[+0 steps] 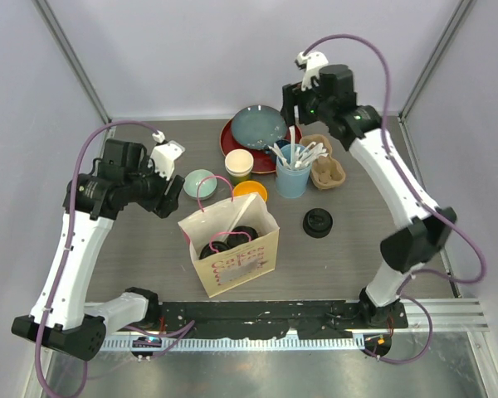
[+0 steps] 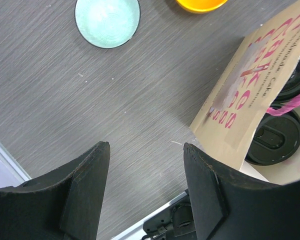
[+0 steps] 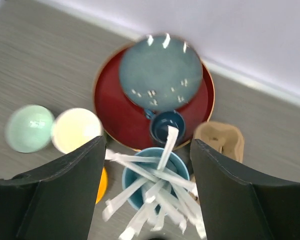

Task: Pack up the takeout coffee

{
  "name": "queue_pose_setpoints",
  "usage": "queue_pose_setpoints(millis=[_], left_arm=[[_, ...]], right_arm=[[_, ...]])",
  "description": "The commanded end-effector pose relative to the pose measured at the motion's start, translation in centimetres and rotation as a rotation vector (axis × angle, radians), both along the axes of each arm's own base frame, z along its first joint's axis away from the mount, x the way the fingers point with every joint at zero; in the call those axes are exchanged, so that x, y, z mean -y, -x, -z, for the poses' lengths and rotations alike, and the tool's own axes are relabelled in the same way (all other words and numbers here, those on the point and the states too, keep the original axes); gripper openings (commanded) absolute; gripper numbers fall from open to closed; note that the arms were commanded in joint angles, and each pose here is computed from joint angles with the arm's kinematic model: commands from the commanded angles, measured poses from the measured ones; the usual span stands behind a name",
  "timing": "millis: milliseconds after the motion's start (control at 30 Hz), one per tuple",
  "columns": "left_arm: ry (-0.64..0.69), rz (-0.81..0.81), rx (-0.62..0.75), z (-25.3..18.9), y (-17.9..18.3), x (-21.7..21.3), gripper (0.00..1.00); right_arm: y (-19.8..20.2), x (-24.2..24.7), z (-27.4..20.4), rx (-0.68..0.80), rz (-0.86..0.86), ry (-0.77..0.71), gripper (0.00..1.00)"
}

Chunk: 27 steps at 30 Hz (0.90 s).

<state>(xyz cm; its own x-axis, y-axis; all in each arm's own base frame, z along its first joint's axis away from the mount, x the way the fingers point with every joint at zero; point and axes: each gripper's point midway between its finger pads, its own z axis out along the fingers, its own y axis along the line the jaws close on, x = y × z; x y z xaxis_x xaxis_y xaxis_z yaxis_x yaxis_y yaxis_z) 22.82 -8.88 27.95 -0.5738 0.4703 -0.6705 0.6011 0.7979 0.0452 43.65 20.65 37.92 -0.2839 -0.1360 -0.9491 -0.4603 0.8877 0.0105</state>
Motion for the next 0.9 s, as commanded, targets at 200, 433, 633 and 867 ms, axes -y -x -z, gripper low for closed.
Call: queue_pose_setpoints(millis=[200,433,633,867], left_arm=[[-0.050,-0.055,0.051,0.0,-1.4,-1.2,0.65],[-0.044,-0.045,0.044,0.2,-1.7,-0.9,0.65],[-0.046,-0.042,0.045,0.0,-1.7,-0.9,0.65],[-0.046,-0.040,0.053,-0.2,-1.5,-1.0,0.65]], right_arm=[[-7.1,0.8,8.5,-0.107,0.168,0.200,0.76],[-7.6,0.5,11.9,-0.165,0.139,0.247,0.66],[-7.4,0.2,13.2,-0.196,0.122,0.252,0.53],[-7.5,0.3,13.7,-0.210,0.112,0.281,0.40]])
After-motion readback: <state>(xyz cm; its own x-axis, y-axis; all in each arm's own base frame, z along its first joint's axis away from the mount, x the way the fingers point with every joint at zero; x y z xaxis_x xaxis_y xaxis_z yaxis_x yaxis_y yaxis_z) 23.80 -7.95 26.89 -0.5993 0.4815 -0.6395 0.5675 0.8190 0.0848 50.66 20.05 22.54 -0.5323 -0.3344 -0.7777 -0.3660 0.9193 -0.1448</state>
